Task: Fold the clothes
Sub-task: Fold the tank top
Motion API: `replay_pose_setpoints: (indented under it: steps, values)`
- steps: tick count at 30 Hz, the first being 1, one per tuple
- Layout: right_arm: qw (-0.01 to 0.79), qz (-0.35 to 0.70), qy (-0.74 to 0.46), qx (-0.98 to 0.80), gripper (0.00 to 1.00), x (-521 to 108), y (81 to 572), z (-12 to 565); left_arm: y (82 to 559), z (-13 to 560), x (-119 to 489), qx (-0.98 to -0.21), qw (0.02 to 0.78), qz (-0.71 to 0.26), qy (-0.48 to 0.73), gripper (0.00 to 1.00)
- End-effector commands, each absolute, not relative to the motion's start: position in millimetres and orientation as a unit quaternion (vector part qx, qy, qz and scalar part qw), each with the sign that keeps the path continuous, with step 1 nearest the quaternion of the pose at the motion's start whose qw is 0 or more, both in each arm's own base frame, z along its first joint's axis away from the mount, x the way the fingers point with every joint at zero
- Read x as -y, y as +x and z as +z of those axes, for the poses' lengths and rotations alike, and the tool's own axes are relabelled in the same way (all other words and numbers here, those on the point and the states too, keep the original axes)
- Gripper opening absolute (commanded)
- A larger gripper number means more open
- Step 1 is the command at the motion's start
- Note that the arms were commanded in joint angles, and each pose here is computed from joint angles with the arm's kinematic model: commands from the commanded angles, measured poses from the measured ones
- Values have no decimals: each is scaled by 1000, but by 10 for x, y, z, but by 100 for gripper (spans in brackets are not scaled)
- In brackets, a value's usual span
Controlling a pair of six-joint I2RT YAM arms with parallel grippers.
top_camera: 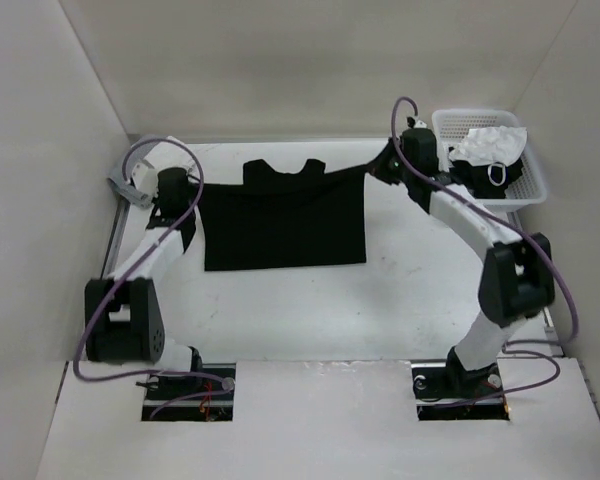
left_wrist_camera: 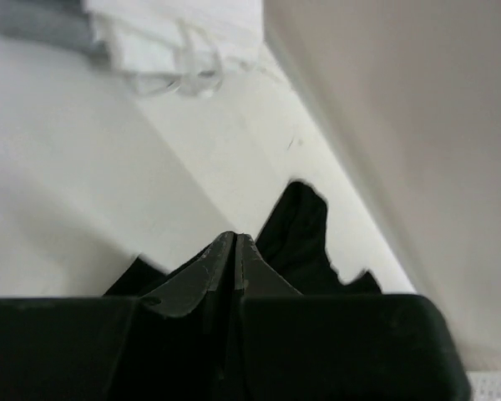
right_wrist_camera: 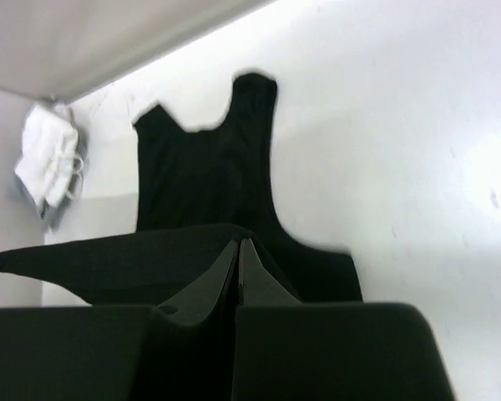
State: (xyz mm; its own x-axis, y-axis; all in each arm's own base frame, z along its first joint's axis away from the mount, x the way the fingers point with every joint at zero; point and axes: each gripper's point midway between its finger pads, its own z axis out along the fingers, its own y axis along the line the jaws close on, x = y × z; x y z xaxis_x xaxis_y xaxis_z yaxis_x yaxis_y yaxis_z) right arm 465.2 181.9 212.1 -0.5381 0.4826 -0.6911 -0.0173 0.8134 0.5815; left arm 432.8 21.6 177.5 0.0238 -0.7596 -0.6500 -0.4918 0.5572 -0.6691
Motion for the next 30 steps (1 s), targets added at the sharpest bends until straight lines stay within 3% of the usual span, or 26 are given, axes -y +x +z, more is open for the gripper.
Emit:
replay_pose_setpoints:
  steps: [1,7,8,12,14,18,19,20,23,24,26,30]
  values:
    - [496,298,117,-807,0,-1891,5225,2376,4927,2359,-358,-625,623,-149,-447,2]
    - [474,290,133,-821,2,-2015,6109,1962,5746,1883,-390,-661,599,-136,-431,5]
    - [473,288,142,-821,7,-2021,6206,1881,5857,1812,-370,-666,596,-139,-426,7]
    - [482,312,173,-800,43,-2087,6400,1822,6038,1759,-355,-666,605,-138,-413,24]
    - [482,320,171,-798,49,-2102,6305,1880,5952,1925,-312,-657,622,-142,-401,32]
    - [479,301,172,-806,49,-1947,5817,1851,5473,2171,-13,-650,648,-151,-367,36]
    - [477,301,170,-808,45,-1938,5649,1823,5300,2145,75,-653,648,-150,-363,36]
    - [476,303,165,-809,39,-1945,5518,1797,5106,2058,169,-660,642,-150,-361,36]
    - [455,298,161,-823,6,-1940,5003,1548,4576,1673,314,-689,615,-136,-358,35]
    - [448,295,159,-829,3,-1937,4862,1459,4425,1536,308,-697,602,-134,-364,34]
    - [431,291,159,-839,4,-1935,4626,1279,4156,1291,258,-714,571,-137,-382,34]
    - [418,278,156,-851,30,-1890,4364,1031,3840,979,192,-734,514,-168,-411,34]
